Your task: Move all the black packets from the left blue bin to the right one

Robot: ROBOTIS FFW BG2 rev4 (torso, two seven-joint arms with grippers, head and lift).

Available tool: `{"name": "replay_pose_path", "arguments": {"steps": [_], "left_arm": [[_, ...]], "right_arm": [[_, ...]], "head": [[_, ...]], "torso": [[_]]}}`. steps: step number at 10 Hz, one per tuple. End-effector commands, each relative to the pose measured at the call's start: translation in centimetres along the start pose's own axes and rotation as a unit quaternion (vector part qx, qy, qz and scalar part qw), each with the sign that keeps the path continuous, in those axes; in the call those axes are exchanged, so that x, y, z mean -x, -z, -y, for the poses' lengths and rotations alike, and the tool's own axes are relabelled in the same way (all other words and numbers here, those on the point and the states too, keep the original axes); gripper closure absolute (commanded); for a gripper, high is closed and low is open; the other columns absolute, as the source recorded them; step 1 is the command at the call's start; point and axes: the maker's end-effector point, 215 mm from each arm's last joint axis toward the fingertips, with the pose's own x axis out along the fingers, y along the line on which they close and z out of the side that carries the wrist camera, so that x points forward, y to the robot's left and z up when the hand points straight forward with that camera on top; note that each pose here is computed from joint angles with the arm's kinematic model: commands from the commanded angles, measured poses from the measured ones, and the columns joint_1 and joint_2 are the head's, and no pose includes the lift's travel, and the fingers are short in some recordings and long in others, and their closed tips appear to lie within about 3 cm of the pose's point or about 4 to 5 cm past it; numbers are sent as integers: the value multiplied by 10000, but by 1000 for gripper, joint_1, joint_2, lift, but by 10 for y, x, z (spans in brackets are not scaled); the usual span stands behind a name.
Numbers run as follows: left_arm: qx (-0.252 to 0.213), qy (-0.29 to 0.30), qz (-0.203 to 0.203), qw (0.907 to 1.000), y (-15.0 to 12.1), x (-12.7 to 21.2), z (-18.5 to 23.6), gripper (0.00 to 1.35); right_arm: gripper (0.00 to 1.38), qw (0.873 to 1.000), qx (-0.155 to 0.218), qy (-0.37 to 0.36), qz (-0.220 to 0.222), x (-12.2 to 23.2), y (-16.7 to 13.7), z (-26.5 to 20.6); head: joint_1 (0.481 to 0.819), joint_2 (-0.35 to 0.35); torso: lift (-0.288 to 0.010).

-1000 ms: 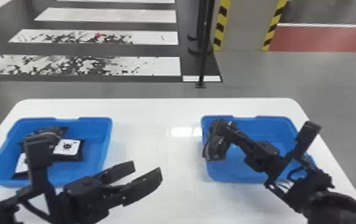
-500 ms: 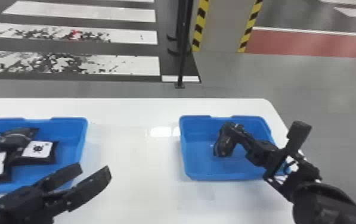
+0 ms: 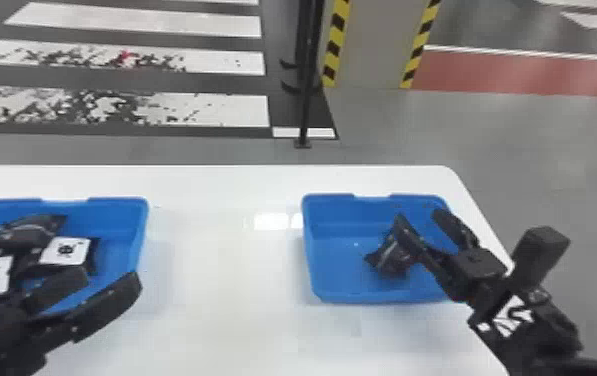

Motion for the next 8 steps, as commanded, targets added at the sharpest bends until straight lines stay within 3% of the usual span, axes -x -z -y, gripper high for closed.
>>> {"name": "replay_pose_path", "arguments": {"steps": [1,3,6,8], "left_arm": [[-119,-293,-62,9995,-5,3,-25,151],[-271,-695,-141,9971,-16,4,-59,157],[-246,-1321,-145,9908,-34,1,-120,157],[-156,-1630,-148,9864,-43,-9,-159,157]], "right_arm": [[122,9998,186,16,8,32,1,-22],[125,9998,158,12,-76,67,7,-46],[127,9995,53,-315,-57,89,2,-96],[128,9996,-37,-262,101,100,-4,-103]], "head": [[695,-88],[695,-40],[695,73],[695,144]], "torso": [[-138],[-138],[-138],[-138]]}}
